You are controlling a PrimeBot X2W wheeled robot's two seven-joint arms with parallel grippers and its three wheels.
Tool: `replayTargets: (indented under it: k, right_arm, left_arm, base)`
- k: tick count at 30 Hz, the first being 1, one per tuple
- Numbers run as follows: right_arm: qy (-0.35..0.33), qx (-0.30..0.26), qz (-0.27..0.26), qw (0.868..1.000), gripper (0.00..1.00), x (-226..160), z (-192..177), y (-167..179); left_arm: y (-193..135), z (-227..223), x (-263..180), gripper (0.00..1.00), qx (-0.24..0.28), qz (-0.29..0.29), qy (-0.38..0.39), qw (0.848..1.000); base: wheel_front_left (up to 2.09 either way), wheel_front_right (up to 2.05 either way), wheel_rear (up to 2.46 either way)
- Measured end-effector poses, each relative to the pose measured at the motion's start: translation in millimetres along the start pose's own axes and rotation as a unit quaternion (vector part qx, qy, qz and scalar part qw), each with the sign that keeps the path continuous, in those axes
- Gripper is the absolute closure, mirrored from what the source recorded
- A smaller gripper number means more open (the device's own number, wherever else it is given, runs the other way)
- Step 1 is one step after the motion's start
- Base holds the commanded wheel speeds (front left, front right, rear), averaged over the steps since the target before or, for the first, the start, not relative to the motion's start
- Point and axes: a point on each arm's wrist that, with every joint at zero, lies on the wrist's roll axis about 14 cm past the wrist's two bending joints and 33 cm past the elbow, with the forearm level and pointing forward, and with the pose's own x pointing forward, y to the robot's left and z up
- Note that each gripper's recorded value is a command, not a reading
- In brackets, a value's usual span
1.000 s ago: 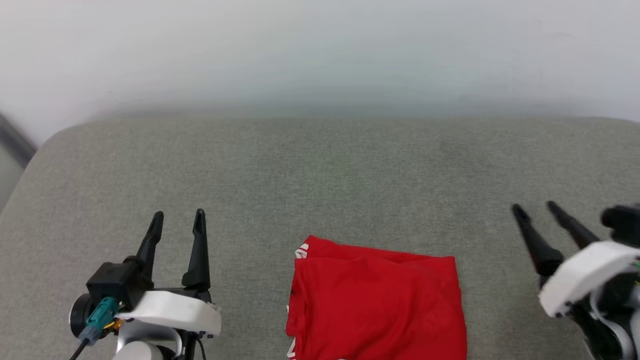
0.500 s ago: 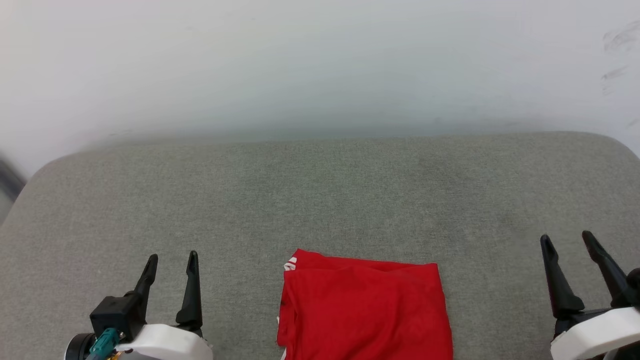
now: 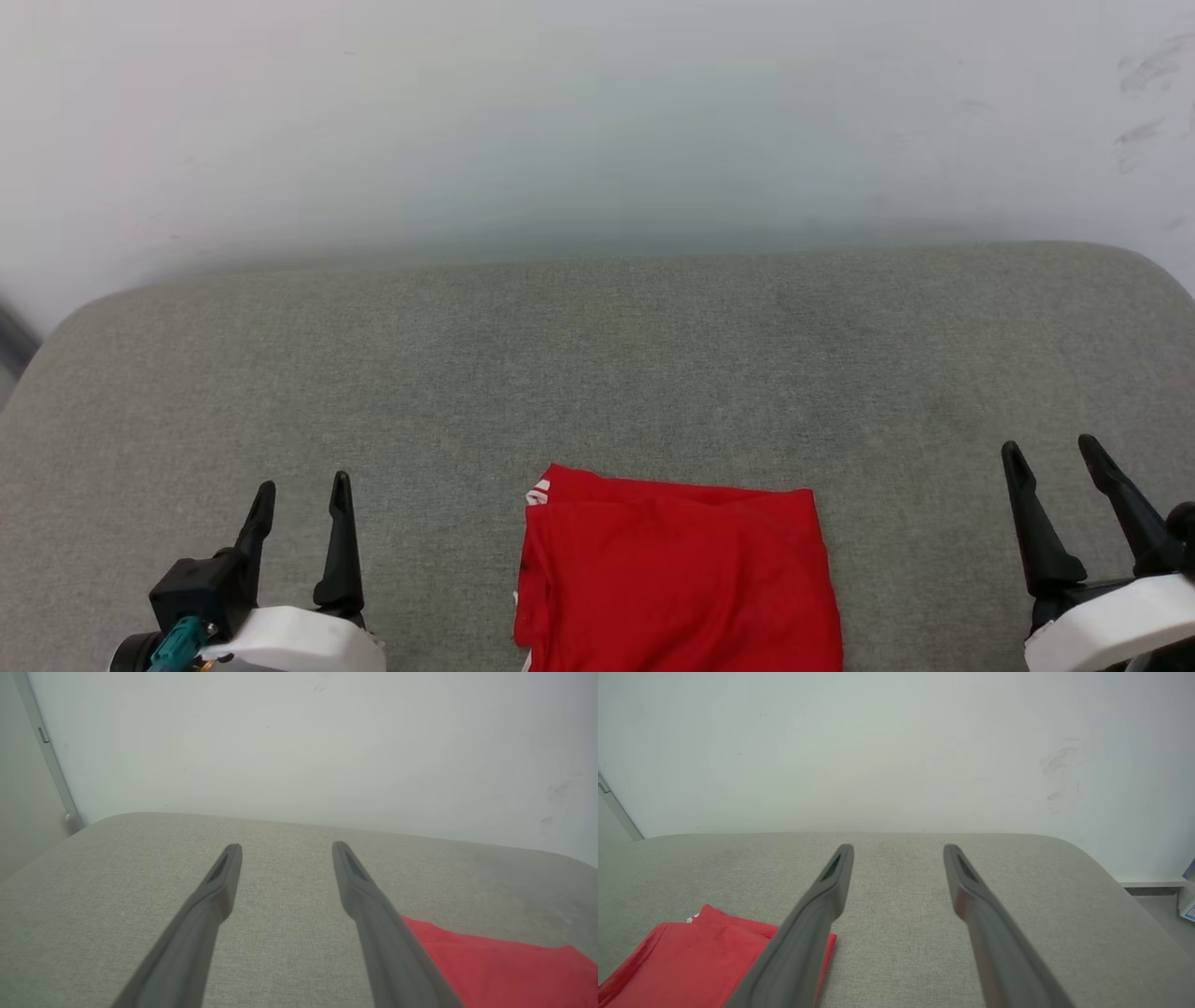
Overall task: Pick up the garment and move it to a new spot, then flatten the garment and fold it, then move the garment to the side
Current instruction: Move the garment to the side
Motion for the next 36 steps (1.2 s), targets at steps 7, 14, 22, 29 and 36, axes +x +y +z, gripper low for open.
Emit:
replayTargets:
  k: [7, 14, 22, 29, 36]
  right_arm:
    - [0.045, 0.053, -0.043, 0.997, 0.00, -1.5, -15.5, -29.8]
    - [0.163, 0.133, -0.084, 0.974, 0.00, 5.9, -50.6, -70.9]
    - [0.396, 0.204, -0.059, 0.893, 0.00, 2.7, -121.5, -57.0]
    - [0.521, 0.298, 0.041, 0.799, 0.00, 0.0, -165.3, 26.6]
    - [0.550, 0.390, 0.128, 0.727, 0.00, 6.5, -179.5, 85.3]
  left_arm:
    - [4.6, 6.7, 3.6, 0.00, -0.001, 0.009, -0.012, 1.000]
    - [9.7, 20.5, 12.3, 0.00, 0.001, 0.019, -0.037, 0.999]
    - [17.1, 22.7, 23.4, 0.00, 0.002, 0.033, -0.047, 0.998]
    - [30.7, 13.3, 29.2, 0.00, 0.009, 0.055, -0.037, 0.998]
    - [38.9, 2.7, 29.3, 0.00, 0.015, 0.066, -0.022, 0.997]
  base:
    - [0.00, 0.00, 0.00]
    - [0.00, 0.00, 0.00]
    - [0.00, 0.00, 0.00]
    - [0.00, 0.00, 0.00]
    - [0.00, 0.00, 0.00]
